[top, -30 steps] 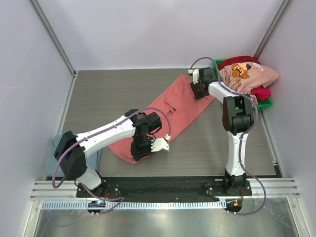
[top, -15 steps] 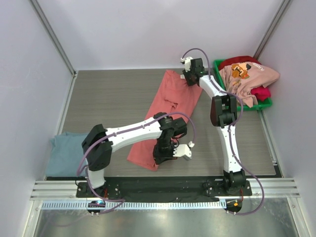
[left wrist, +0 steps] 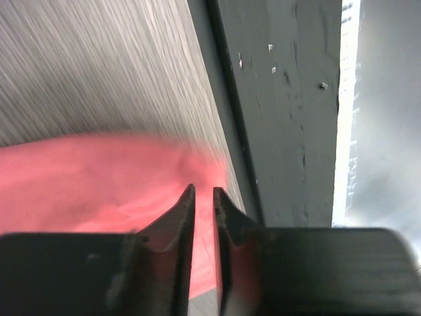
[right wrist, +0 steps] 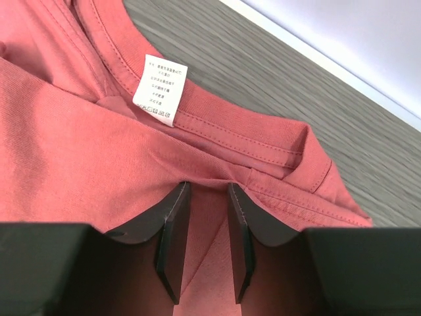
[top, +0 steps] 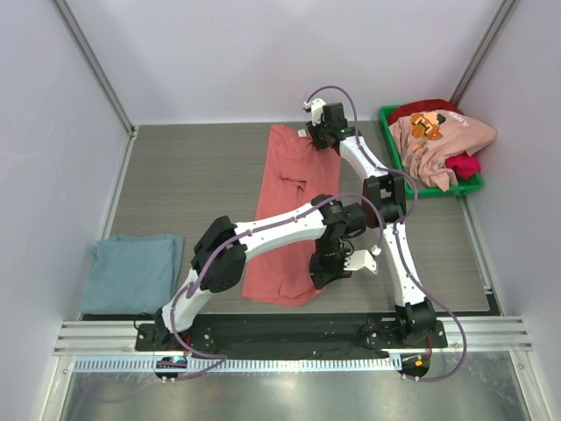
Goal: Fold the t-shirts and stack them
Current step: Fold the tshirt
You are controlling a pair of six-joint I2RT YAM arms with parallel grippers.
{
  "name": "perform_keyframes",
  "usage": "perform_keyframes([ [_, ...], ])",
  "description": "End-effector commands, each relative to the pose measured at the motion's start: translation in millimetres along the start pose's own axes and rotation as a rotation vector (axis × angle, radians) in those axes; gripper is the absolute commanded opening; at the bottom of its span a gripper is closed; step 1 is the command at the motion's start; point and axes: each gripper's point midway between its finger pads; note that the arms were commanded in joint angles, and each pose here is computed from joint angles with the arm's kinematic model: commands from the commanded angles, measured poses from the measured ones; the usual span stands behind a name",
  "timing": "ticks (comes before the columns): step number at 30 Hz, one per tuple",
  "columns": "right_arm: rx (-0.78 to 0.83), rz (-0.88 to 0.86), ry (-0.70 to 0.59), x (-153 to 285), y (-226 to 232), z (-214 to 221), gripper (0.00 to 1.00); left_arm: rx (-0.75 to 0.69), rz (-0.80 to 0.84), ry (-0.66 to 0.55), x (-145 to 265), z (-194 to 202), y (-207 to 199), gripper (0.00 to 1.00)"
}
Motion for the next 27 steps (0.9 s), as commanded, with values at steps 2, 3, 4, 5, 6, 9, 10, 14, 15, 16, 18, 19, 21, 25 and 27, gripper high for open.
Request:
perform_keyframes([
  [2, -0.044, -0.095, -0.092, -7, 32, -24, 0.37, 0.094, 0.175, 0.062, 17, 5, -50, 0.24],
  [3, -0.055, -0.094, -0.138, -7, 31, -37, 0.38, 0.081, 0.131, 0.061, 19, 4, -43, 0.27],
  [4, -0.095, -0.097, -0.166, -4, 32, -48, 0.39, 0.084, 0.1, 0.054, 25, 1, -41, 0.3],
  [5, -0.108, -0.094, -0.22, 8, 28, -73, 0.4, 0.057, 0.042, 0.022, 41, -8, -40, 0.42],
  [6, -0.117, -0.09, -0.253, 17, 27, -88, 0.41, 0.045, 0.002, 0.002, 53, -13, -38, 0.44],
  [9, -0.136, -0.066, -0.362, 80, 23, -152, 0.43, 0.014, -0.184, -0.11, 116, -34, -34, 0.45],
  [10, -0.147, -0.054, -0.381, 98, 19, -164, 0.44, 0.022, -0.258, -0.137, 136, -36, -29, 0.46],
  [14, -0.267, 0.035, -0.432, 191, 1, -193, 0.48, 0.318, -0.698, -0.341, 239, -17, 2, 0.66],
  [15, -0.274, 0.041, -0.488, 237, -3, -212, 0.48, 0.42, -0.802, -0.41, 267, 5, 13, 0.71],
  [16, -0.309, 0.028, -0.496, 256, 1, -212, 0.49, 0.49, -0.829, -0.443, 277, 18, 16, 0.72],
  [18, -0.362, -0.007, -0.449, 287, 13, -186, 0.51, 0.706, -0.845, -0.523, 292, 56, 21, 0.67],
  [19, -0.381, -0.022, -0.422, 293, 18, -173, 0.51, 0.775, -0.848, -0.543, 294, 69, 23, 0.68],
  [21, -0.447, -0.083, -0.286, 292, 37, -117, 0.51, 0.979, -0.816, -0.606, 290, 102, 25, 0.75],
  [25, -0.566, -0.21, -0.116, 329, 76, -26, 0.5, 1.27, -0.71, -0.721, 263, 148, 26, 0.73],
  [27, -0.626, -0.304, -0.026, 339, 97, 8, 0.5, 1.362, -0.633, -0.827, 253, 162, 30, 0.7],
])
Point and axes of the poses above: each gripper's point midway between its finger pads, its own x axis back along the fingers, its own y axis along the line the jaws close on, z = x × y, and after that the axes turned 11 degrees about -x, right-handed
